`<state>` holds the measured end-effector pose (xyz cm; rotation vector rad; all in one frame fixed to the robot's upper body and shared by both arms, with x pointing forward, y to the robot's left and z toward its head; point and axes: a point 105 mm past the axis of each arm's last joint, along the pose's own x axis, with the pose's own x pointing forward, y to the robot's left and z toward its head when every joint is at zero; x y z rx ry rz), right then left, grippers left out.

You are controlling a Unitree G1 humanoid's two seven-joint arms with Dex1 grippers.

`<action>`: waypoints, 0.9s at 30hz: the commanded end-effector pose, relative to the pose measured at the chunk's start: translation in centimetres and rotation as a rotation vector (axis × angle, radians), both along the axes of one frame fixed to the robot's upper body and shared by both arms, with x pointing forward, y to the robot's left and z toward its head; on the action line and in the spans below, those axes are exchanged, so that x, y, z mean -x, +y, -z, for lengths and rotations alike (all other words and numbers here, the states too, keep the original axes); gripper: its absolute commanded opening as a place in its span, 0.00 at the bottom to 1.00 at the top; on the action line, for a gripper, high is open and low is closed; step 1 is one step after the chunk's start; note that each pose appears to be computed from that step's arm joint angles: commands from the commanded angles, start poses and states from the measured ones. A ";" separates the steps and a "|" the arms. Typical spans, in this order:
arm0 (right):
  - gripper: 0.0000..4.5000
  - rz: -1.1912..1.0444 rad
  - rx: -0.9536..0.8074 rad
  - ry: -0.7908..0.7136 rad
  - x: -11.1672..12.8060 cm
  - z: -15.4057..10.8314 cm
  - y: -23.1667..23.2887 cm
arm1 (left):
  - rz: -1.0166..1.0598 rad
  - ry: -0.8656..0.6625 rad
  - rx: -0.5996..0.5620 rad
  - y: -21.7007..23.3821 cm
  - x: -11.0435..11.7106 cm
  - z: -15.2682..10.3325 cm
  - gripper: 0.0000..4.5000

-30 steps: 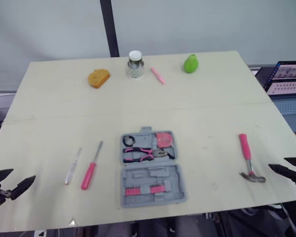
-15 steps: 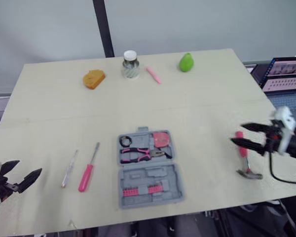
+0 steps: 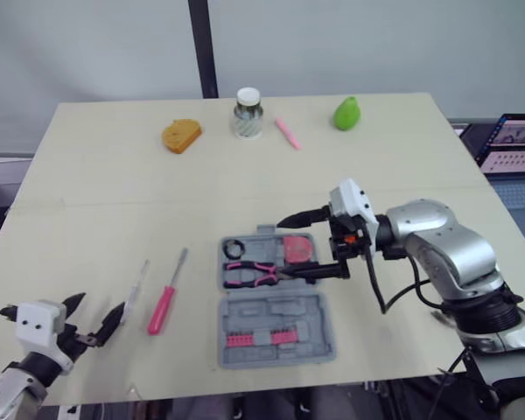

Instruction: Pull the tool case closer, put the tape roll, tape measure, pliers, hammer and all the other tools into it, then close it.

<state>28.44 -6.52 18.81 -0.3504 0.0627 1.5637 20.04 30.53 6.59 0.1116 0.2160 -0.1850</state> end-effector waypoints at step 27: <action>1.00 -0.004 -0.028 -0.059 -0.7 -1.8 0.9 | -0.028 0.024 0.016 -0.8 -1.7 1.7 0.60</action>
